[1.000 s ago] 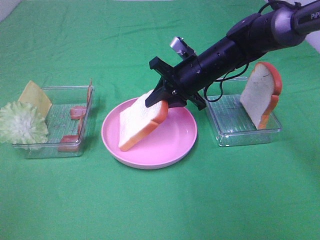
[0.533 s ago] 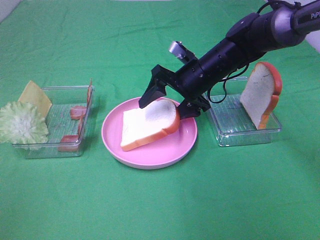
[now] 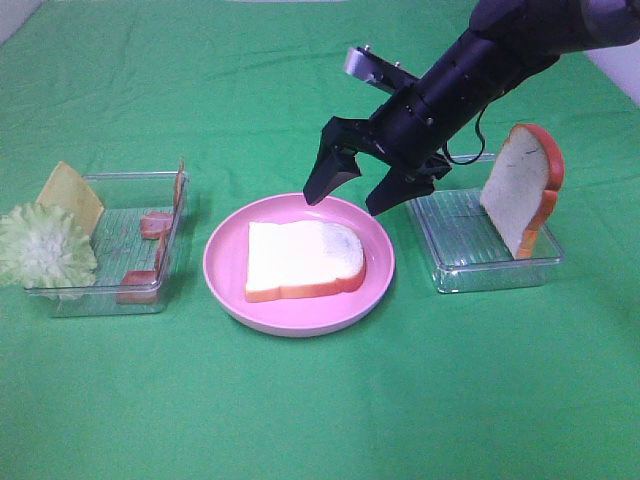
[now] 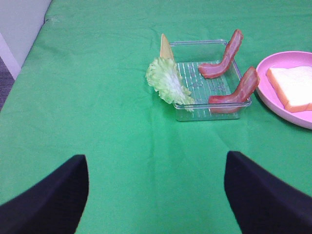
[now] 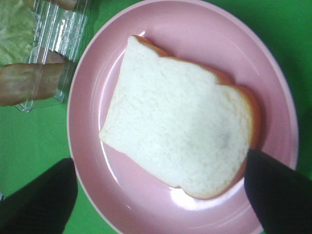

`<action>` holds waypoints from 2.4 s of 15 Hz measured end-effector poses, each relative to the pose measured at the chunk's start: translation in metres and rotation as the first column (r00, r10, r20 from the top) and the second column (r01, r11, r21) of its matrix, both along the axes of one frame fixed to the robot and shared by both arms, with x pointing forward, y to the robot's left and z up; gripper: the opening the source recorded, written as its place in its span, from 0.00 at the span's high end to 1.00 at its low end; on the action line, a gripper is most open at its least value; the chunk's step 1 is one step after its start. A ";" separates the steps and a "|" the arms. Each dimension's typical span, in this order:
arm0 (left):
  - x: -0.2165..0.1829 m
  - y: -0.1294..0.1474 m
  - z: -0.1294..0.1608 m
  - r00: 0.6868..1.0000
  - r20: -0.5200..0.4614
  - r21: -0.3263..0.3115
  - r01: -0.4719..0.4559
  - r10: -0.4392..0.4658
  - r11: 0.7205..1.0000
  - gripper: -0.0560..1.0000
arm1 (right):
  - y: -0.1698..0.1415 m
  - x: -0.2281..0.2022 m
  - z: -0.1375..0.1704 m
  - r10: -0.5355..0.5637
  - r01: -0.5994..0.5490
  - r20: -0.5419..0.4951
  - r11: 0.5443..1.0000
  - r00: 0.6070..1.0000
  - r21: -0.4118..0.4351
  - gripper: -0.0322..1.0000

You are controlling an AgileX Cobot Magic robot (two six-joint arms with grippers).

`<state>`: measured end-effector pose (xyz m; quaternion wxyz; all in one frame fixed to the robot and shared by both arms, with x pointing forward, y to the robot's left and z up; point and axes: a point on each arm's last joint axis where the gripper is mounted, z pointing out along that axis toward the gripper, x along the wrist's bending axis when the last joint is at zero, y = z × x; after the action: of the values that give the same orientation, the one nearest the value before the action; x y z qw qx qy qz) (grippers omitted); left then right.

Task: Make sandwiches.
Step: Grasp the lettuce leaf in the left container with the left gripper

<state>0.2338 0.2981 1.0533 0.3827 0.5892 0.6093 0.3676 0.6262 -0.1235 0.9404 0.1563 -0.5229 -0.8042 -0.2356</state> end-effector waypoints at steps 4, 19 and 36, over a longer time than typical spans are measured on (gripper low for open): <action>0.000 0.000 0.000 1.000 0.000 0.000 0.000 0.000 1.000 0.25 | -0.023 -0.017 0.065 -0.002 0.023 0.118 0.984 0.993 -0.175 0.16; 0.000 0.000 0.000 1.000 0.000 0.000 0.000 0.000 1.000 0.25 | -0.105 -0.216 0.200 -0.101 0.184 0.309 0.950 0.946 -0.252 0.16; 0.003 -0.005 0.009 0.999 0.027 -0.076 0.028 -0.026 0.997 0.25 | -0.168 -0.409 0.109 -0.041 0.161 0.767 0.984 0.640 -0.081 0.16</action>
<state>0.2370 0.2929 1.0619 0.4180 0.5775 0.6097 0.3463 0.2173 -0.2915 1.0491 -0.2472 -0.4292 -0.7792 -0.3840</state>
